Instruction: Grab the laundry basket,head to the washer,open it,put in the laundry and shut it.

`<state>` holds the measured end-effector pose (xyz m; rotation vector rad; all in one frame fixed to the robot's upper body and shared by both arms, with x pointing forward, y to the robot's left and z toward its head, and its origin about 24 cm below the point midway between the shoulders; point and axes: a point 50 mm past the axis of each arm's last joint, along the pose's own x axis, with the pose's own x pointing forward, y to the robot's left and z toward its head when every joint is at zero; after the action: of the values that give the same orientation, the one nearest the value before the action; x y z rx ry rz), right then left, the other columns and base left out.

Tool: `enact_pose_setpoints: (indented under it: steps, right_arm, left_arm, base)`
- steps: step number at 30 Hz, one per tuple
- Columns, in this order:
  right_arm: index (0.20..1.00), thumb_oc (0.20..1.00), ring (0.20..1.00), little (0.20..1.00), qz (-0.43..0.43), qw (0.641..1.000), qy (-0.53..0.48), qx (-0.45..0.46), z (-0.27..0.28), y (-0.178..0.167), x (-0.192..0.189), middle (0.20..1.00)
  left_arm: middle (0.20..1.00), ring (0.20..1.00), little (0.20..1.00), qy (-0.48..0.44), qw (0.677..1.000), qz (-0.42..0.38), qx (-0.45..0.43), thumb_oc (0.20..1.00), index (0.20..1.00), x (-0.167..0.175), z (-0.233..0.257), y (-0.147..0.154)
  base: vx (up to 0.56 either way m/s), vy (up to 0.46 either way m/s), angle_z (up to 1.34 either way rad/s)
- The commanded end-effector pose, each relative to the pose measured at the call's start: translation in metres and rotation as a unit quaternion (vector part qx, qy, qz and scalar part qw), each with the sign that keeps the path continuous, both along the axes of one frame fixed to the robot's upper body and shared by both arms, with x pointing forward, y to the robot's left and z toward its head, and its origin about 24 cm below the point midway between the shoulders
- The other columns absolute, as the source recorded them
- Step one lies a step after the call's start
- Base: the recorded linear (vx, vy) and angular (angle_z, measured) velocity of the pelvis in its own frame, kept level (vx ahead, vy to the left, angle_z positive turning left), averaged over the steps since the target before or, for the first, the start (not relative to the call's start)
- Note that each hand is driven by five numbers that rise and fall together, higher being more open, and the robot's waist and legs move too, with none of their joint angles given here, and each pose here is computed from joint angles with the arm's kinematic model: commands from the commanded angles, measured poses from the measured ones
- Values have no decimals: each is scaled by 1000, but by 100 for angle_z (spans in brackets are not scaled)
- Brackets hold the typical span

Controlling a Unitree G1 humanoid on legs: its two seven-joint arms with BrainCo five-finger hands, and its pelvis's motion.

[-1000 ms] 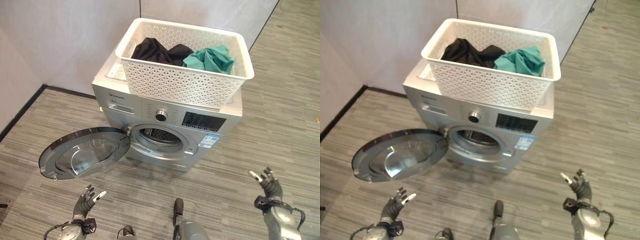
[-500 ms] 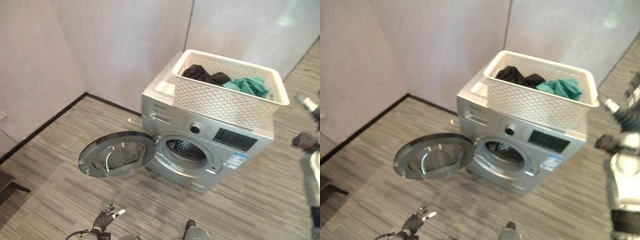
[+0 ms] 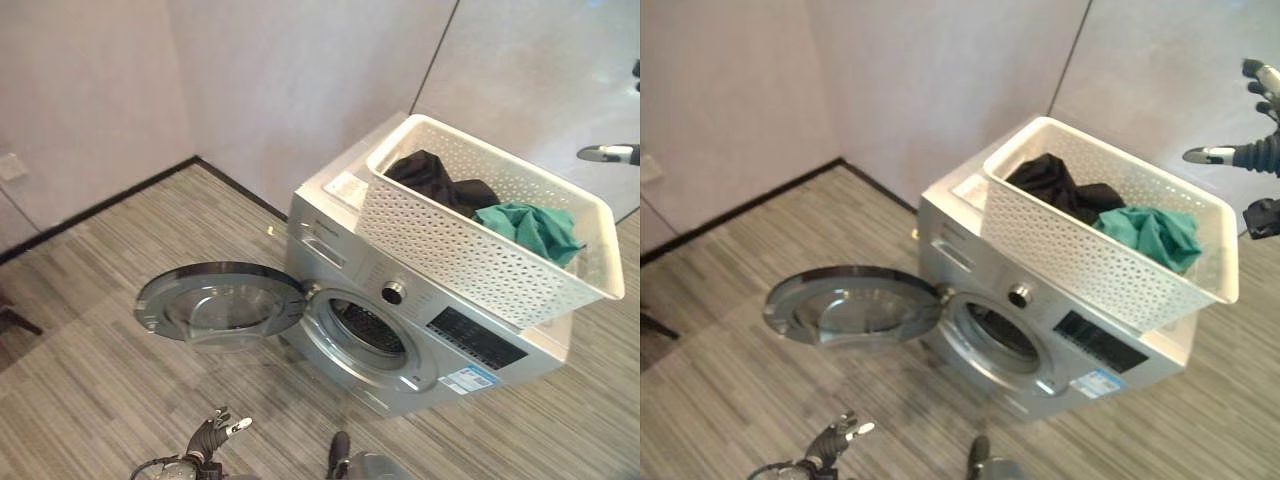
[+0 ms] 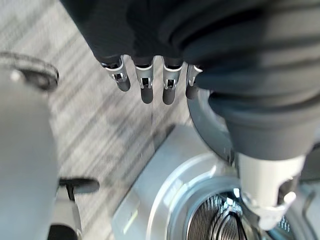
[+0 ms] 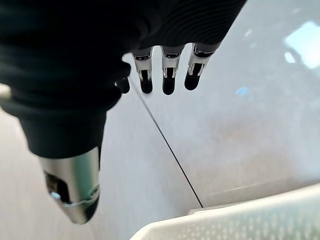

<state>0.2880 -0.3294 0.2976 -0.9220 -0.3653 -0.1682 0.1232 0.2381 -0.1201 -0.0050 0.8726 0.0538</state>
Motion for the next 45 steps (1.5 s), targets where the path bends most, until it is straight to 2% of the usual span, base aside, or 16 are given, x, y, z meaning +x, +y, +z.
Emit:
enact_pose_setpoints:
  steps: [1,4,5,11,15,22,33,41,45]
  right_arm:
    - [1000,1000,1000,1000,50,998,-37,-25,37,23,3,1000]
    - [1000,1000,1000,1000,71,996,-19,-53,35,38,7,1000]
    - [1000,1000,1000,1000,91,993,15,-68,22,47,9,1000]
    - [1000,1000,1000,1000,101,990,74,-67,-8,46,12,1000]
    - [1000,1000,1000,1000,84,982,132,-108,-22,43,19,1000]
    - [1000,1000,1000,1000,66,977,160,-122,-30,39,31,1000]
    - [1000,1000,1000,1000,27,973,170,-155,-24,35,43,1000]
    - [1000,1000,1000,1000,4,964,174,-199,-17,51,66,1000]
    - [1000,1000,1000,1000,-37,953,217,-207,-34,41,78,1000]
  left_arm:
    - [1000,1000,1000,-48,997,-39,40,1000,1000,20,21,18]
    - [1000,1000,1000,-63,997,-40,38,1000,1000,28,27,19]
    - [1000,1000,1000,-56,997,-38,36,1000,1000,22,26,22]
    - [1000,1000,1000,-44,996,-73,35,1000,1000,18,24,17]
    - [1000,1000,1000,-39,996,-64,40,1000,1000,13,25,27]
    - [1000,1000,1000,-45,998,-32,21,1000,1000,11,24,27]
    - [1000,1000,1000,-84,996,-10,-6,1000,1000,28,32,20]
    - [1000,1000,1000,-55,998,-6,27,1000,1000,29,25,27]
    - [1000,1000,1000,-69,997,-8,39,1000,1000,40,31,30]
  base:
    - [-8,-118,-59]
    - [115,75,-5]
    - [163,148,8]
    - [100,122,-10]
    - [-20,96,-3]
    - [-30,28,-12]
    - [-34,-17,6]
    - [-32,-30,16]
    - [-48,-44,19]
